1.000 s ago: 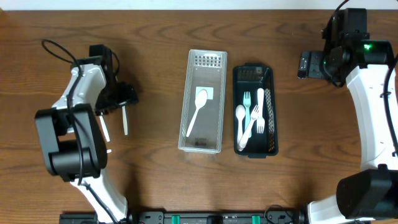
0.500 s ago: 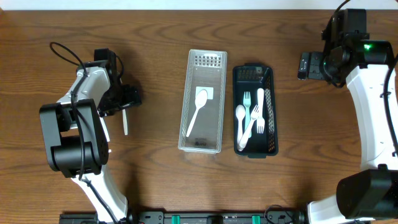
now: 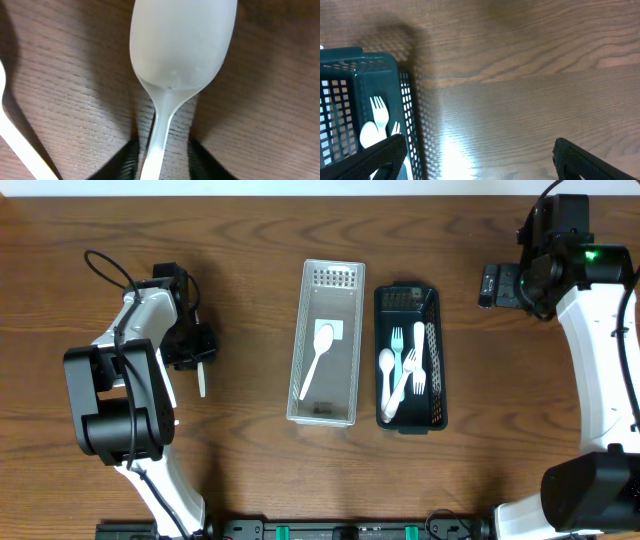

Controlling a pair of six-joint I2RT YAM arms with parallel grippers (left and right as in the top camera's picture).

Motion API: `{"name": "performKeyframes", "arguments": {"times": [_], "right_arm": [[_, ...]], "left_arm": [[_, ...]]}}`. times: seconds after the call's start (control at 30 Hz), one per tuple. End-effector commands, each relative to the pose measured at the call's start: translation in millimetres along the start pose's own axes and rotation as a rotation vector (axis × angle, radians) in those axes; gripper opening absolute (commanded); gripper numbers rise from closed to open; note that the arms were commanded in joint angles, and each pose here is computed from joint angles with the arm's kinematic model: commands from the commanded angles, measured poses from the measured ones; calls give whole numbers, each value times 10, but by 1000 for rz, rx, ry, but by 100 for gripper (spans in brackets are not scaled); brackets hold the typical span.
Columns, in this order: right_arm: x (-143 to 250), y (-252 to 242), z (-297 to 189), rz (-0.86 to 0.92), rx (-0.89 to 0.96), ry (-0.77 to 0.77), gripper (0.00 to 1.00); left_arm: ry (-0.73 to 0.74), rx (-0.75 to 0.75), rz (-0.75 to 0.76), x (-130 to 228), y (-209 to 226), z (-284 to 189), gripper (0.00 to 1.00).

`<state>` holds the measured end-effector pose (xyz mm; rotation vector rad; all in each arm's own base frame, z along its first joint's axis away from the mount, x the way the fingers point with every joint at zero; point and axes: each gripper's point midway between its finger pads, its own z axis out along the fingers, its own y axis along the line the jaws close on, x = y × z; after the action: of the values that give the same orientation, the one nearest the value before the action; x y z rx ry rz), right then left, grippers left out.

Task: Pack container
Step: 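Lower the left gripper and grasp the next white spoon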

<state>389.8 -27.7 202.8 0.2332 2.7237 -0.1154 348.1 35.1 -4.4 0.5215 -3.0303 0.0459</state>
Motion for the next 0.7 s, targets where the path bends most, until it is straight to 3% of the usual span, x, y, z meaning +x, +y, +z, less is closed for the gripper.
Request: {"name": "performKeyframes", "arguments": {"times": [0.0,0.17,0.3,0.67], "right_arm": [[18,-20,10,-5,6,6,96],[21,-20,10,-5,6,7,97],[21,-20,10,-5,6,7,97],[24,-21,10,-6,6,9,96]], "left_arm": [[27,-8,6,75,22,62,25],[12,-22,6,40,44,63,19],[2,-46,6,19,83,61,8],[-10,-46,9,2,73,-9,6]]}}
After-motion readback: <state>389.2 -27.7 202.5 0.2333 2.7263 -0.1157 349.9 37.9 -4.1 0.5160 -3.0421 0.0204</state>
